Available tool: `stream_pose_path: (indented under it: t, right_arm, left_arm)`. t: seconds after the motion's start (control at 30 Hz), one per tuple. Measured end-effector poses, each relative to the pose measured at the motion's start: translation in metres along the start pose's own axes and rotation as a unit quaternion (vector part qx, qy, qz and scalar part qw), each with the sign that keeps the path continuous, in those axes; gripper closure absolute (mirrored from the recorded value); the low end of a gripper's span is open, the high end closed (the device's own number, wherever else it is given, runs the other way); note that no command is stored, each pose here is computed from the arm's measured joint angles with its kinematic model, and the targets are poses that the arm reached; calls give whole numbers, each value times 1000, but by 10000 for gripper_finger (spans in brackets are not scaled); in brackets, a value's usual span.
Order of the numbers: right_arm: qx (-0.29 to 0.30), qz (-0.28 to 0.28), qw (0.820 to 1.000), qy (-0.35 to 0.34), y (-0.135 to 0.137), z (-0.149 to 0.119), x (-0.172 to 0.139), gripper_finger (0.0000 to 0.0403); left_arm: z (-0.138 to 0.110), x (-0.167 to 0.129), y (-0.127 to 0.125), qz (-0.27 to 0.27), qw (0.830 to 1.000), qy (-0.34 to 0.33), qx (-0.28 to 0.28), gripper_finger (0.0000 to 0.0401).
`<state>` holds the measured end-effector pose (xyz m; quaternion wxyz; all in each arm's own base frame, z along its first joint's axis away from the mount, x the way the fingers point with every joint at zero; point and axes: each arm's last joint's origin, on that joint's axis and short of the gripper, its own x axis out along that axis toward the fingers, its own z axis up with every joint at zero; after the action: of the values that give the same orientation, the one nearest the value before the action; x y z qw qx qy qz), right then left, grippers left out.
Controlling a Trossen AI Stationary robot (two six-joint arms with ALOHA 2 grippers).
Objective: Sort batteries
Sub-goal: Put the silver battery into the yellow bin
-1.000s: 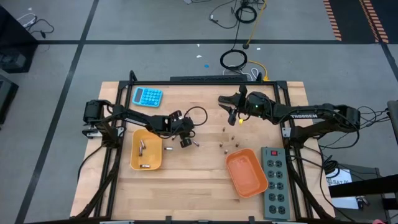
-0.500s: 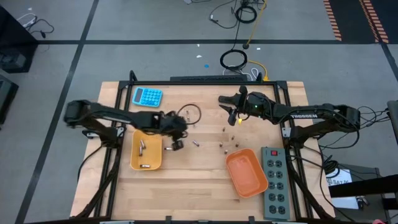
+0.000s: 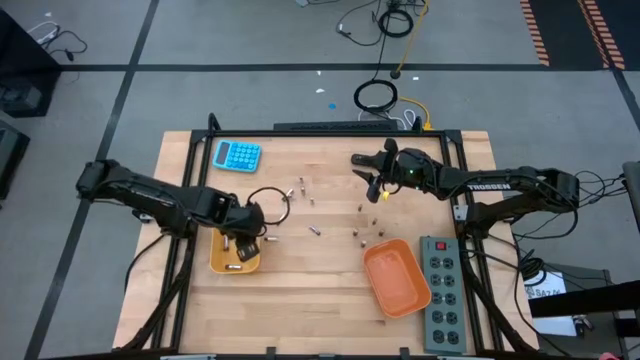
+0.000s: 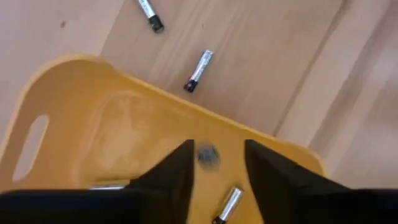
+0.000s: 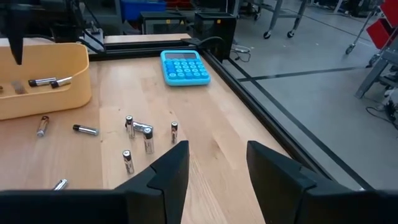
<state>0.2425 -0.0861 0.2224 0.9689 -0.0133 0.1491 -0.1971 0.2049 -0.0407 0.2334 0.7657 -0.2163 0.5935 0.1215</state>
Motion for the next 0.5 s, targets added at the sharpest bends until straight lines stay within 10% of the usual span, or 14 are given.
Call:
stream_pose_path:
  t: [0.5]
  right_arm:
    - [-3,1,1000,4,0,-1,0,250]
  left_arm:
    - [41,35,-3,37,992,-56,108,199]
